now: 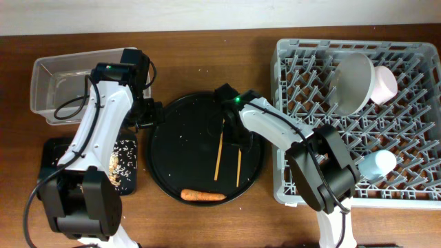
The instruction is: Sort waste into correct bins and load items into the dishwasher rack
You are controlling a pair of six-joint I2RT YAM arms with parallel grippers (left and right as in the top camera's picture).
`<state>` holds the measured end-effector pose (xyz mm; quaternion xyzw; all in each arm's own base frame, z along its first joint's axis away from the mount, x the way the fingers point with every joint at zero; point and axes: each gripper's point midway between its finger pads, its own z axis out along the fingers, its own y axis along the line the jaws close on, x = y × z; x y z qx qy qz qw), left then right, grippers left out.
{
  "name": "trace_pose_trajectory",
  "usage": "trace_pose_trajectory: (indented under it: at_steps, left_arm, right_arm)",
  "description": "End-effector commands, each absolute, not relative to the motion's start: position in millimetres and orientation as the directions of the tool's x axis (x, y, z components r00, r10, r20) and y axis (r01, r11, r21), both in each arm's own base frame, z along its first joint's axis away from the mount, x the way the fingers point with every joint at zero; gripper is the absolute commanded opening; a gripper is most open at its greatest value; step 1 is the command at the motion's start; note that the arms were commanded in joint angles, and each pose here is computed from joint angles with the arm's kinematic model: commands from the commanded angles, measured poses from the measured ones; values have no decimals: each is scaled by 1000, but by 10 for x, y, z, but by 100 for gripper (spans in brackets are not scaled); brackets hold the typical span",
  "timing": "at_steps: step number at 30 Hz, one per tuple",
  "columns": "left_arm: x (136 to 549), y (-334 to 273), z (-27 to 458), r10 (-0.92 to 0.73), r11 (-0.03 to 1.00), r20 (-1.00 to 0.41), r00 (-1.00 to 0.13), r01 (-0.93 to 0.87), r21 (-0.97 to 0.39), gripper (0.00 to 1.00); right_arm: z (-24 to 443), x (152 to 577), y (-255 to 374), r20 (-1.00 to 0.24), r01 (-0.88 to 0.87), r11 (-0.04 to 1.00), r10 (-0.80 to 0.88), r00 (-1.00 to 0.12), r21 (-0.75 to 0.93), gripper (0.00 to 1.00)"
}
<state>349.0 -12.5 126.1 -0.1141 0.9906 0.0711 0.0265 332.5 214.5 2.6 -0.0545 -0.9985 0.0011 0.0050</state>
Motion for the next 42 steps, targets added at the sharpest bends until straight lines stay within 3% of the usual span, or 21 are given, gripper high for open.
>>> trace_pose_trajectory:
  at_steps: [1,4,6,10,15,19,23,26,34,38,42]
  left_arm:
    - [3508,-117,1387,-234,961,-110,-966,-247,123,99]
    - [3508,-117,1387,-234,961,-110,-966,-247,123,99]
    - [3507,-117,1387,-234,961,-109,-966,-247,123,99]
    - [3505,-123,1386,-234,962,-107,-966,-246,120,99]
    - [3503,-122,1386,-234,962,-107,-966,-246,121,99]
    - [3501,-121,1386,-234,962,-106,-967,-246,122,99]
    - [3501,-121,1386,-234,962,-106,-967,-246,122,99]
    - [3502,-122,1386,-234,962,-106,-967,-246,121,99]
    - [3501,-116,1386,-233,961,-107,-967,-245,124,99]
    - [3500,-116,1386,-233,961,-106,-967,-245,124,99]
    - [3501,-116,1386,-233,961,-107,-967,-245,124,99]
  right_arm:
    - [-43,3289,2130,25,108,994,109,-994,-26,20]
    - [-41,3273,2161,36,109,994,110,-993,-9,7]
    - [-30,3267,2199,45,110,994,109,-993,10,4]
    - [127,3346,2371,43,111,989,107,-993,94,4]
    - [717,3541,2457,-67,36,988,47,-997,149,4]
    - [1282,3674,2033,-181,5,997,20,-983,78,4]
    - [1567,3697,1379,-198,30,1000,31,-980,8,4]
    - [1550,3597,979,-121,-32,999,-37,-992,-42,4]
    - [1007,3420,715,-26,13,997,11,-1000,-80,4]
    - [1024,3479,732,-53,15,997,11,-999,-72,14]
    - [1510,3683,840,-151,13,1000,9,-988,-22,31]
